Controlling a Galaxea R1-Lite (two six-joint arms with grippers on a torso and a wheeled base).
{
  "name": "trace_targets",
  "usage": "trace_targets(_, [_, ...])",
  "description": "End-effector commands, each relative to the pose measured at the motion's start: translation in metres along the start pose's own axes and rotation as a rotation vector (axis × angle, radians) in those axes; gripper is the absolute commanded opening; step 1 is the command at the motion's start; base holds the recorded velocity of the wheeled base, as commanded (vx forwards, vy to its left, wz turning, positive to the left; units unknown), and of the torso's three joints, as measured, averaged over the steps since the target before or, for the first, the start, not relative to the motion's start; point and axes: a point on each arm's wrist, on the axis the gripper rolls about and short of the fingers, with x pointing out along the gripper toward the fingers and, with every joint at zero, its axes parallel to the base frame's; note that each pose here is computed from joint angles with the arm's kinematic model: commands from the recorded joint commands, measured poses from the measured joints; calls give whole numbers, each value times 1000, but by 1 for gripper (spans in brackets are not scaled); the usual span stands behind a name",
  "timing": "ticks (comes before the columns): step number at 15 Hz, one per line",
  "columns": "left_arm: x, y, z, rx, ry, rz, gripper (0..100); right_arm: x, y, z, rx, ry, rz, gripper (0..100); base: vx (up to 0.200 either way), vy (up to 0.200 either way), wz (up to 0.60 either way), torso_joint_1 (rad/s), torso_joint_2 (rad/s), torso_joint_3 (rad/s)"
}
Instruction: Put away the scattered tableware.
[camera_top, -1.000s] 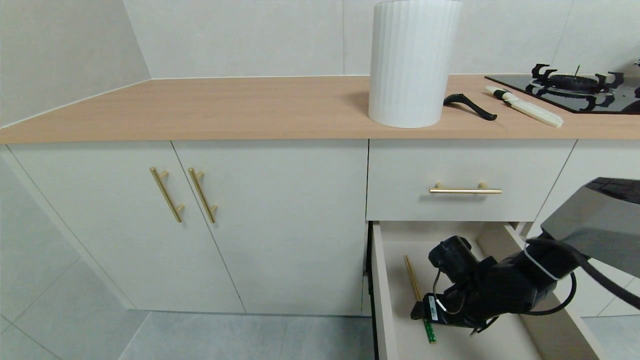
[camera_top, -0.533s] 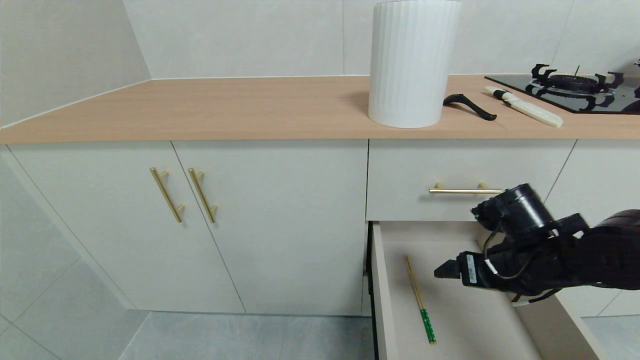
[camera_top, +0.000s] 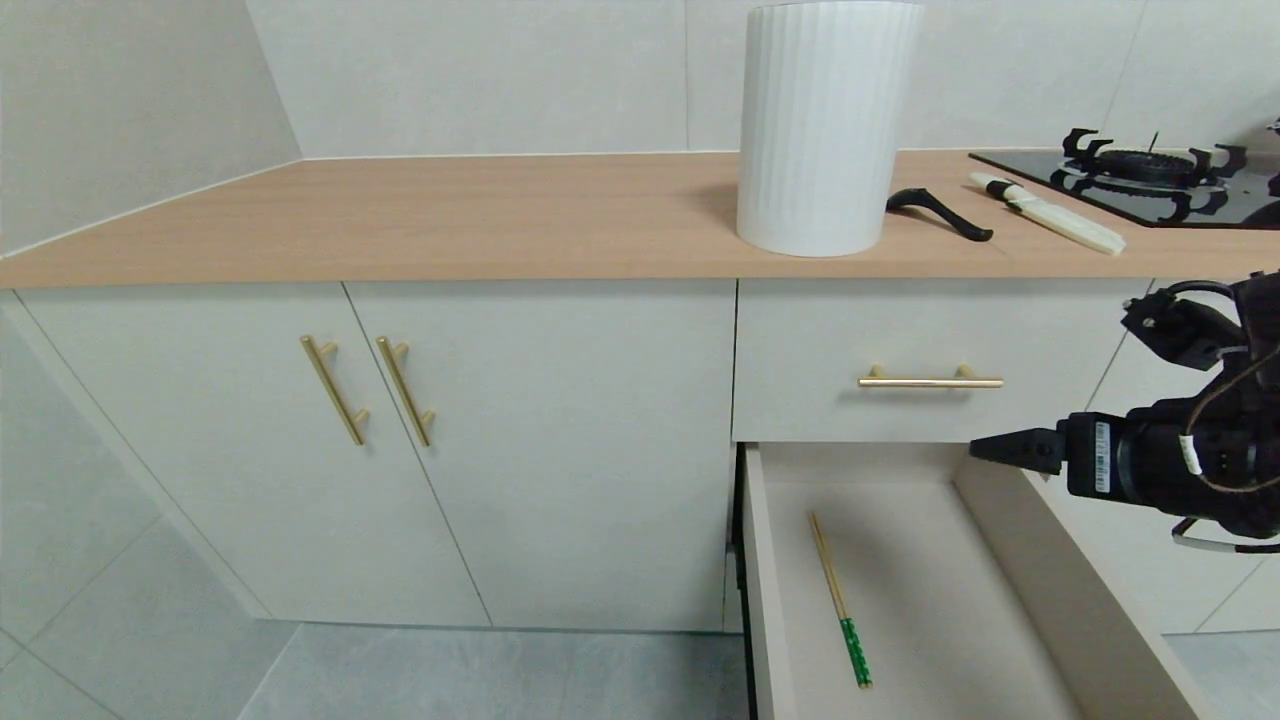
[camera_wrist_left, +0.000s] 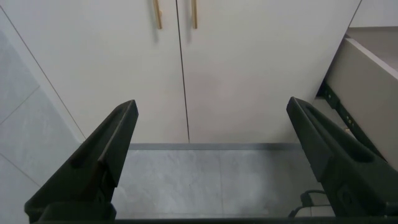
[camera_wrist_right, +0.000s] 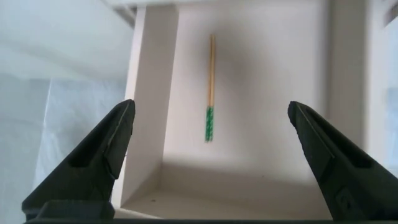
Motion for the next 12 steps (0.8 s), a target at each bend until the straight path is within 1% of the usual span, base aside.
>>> trace_targets(1, [0, 0, 0, 0, 0, 0, 100, -10, -3, 2, 5, -32, -1, 100, 0, 0, 0, 0, 0, 0])
trace_targets(4, [0, 0, 0, 0, 0, 0, 100, -10, -4, 0, -4, -28, -7, 100, 0, 0, 0, 20, -53, -28])
trace_targets(7, [0, 0, 0, 0, 0, 0, 100, -8, -5, -4, -23, -16, -15, 100, 0, 0, 0, 115, -260, -233])
trace_targets(11, [0, 0, 0, 0, 0, 0, 100, -7, -5, -5, -24, -11, -15, 100, 0, 0, 0, 93, -500, -272])
trace_targets(12, [0, 0, 0, 0, 0, 0, 100, -7, -5, -5, -24, -11, -15, 100, 0, 0, 0, 183, -481, -271])
